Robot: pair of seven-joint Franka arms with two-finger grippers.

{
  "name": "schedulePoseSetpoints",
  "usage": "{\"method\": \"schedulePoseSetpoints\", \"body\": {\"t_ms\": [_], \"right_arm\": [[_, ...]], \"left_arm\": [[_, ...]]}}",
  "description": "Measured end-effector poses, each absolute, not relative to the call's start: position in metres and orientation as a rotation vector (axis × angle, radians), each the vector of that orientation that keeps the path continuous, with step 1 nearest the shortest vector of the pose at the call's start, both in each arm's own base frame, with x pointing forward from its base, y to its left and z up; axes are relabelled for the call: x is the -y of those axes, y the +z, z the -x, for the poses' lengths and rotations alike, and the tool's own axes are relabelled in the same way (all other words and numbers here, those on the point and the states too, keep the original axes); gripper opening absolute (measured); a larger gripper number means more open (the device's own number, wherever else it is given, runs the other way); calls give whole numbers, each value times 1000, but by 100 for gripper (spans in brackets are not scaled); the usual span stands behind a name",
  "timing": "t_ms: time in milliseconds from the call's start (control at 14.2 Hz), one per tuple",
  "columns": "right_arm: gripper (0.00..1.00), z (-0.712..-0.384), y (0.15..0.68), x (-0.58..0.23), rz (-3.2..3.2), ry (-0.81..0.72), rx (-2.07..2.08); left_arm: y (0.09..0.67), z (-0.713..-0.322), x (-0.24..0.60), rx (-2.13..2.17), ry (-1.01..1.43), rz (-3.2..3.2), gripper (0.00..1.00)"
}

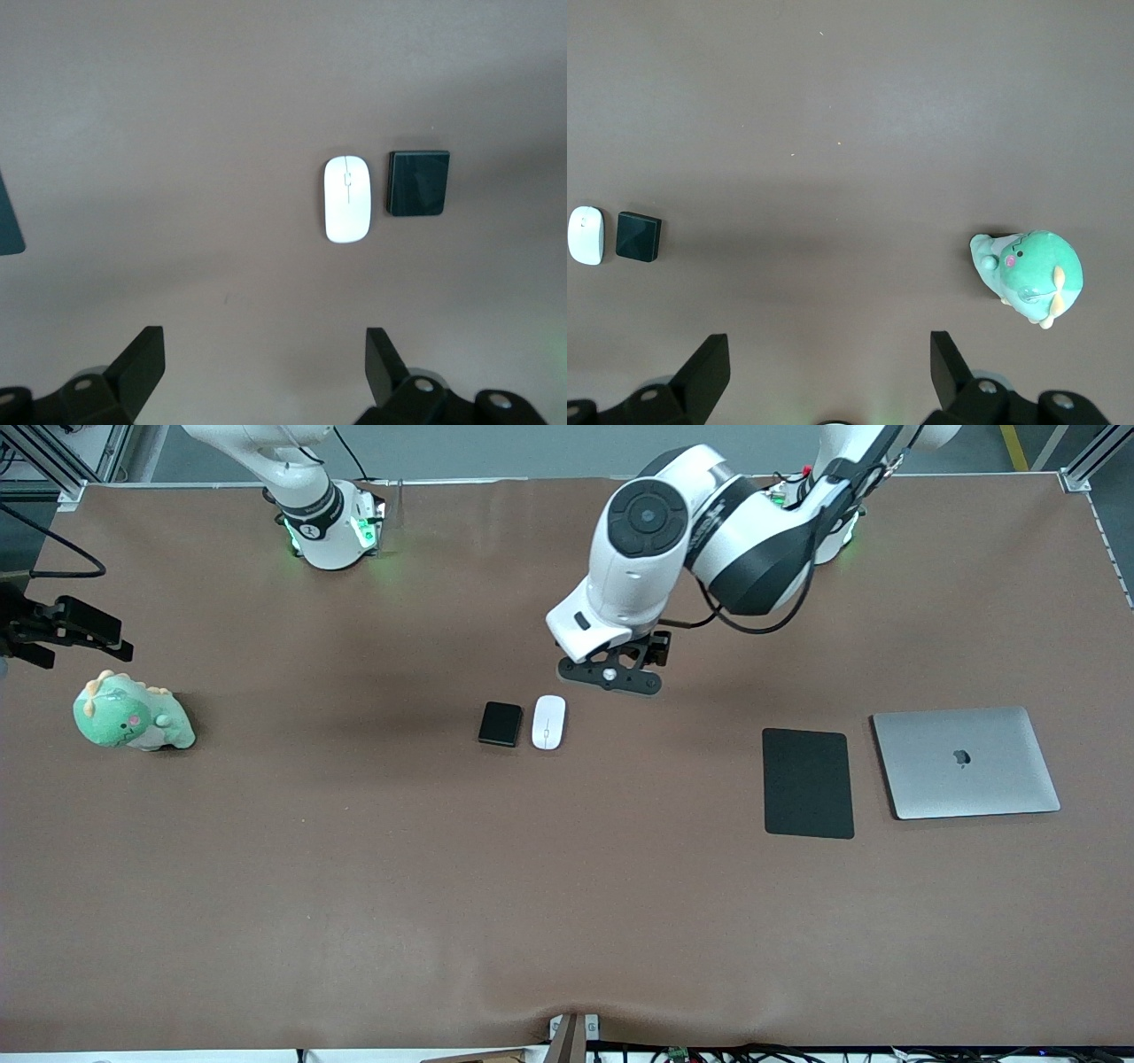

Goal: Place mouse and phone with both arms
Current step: 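Reach the left gripper over the white mouse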

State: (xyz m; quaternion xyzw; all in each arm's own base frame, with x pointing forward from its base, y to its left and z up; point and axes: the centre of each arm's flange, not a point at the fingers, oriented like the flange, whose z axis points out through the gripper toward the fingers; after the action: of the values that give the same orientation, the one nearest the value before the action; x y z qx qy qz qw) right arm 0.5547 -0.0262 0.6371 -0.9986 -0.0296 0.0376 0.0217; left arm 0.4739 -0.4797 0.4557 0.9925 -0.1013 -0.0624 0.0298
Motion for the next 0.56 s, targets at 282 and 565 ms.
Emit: {"method": "schedulePoseSetpoints", "body": {"t_ms": [282, 565], "right_arm": [[100, -557, 632, 29, 3094, 131, 85], [100, -557, 631, 28, 3093, 133, 87]], "left_arm": [[400, -465, 514, 304, -149, -3098, 100], [335, -456, 546, 312, -70, -3114, 100]]}}
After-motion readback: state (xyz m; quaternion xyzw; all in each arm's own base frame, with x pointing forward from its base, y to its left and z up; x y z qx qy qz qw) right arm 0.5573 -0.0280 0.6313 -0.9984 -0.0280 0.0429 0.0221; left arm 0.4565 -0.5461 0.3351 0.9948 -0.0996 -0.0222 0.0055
